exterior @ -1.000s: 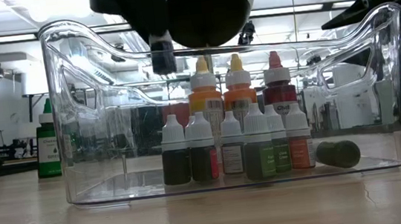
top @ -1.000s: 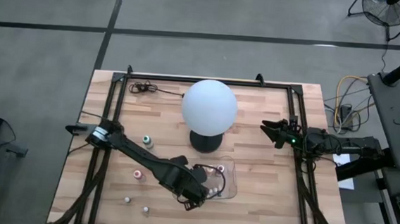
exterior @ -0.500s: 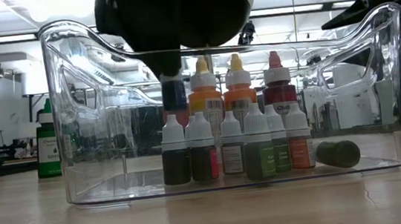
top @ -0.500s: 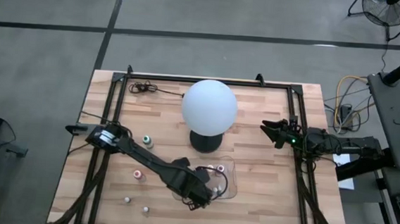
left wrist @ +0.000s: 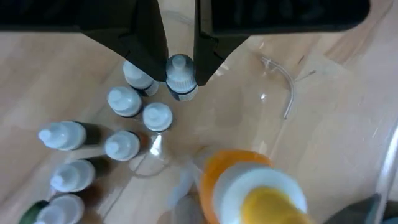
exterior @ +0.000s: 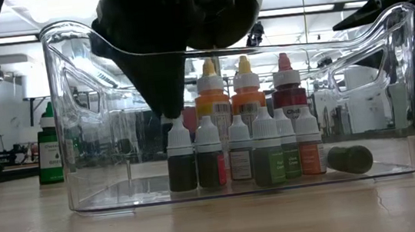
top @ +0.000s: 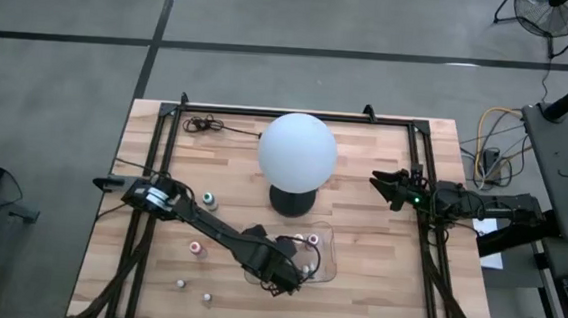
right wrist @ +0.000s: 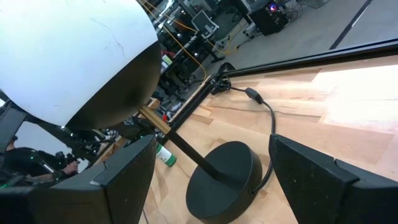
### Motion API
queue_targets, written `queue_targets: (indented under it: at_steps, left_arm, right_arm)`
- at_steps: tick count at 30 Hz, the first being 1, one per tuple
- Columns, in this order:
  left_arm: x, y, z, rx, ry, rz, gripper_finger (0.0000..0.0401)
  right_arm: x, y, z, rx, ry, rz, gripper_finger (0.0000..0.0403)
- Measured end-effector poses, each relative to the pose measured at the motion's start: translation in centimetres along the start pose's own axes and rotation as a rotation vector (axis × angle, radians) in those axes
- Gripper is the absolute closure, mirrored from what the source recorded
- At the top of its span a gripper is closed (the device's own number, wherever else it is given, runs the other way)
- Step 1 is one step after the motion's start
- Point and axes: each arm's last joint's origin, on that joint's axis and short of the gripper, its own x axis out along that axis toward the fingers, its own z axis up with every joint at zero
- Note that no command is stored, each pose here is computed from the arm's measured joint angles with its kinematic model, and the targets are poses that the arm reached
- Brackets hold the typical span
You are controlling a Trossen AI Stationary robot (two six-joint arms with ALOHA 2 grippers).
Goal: Pick & Place food coloring
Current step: Put the top right small blue food coloring bottle into the transparent bin
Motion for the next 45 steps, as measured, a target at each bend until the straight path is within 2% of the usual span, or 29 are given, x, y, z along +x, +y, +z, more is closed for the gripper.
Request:
queue_targets:
  at_steps: [14,31,45]
  left_arm:
    - [1.9,0.2,-0.1,-0.042,-0.013,-0.010,0.0370]
    - [2.0,0.4,0.2,-0.005,-0.010,-0.016,0.0369]
    - [2.1,0.6,0.5,-0.010,0.033,-0.043,0.0334]
  right_arm:
    - [0.0,0.0,0.0,0.000,0.000,0.000,0.0101]
    - [0.0,0.0,0.0,0.000,0.000,0.000,0.0101]
    - [0.0,0.0,0.0,0.000,0.000,0.000,0.0101]
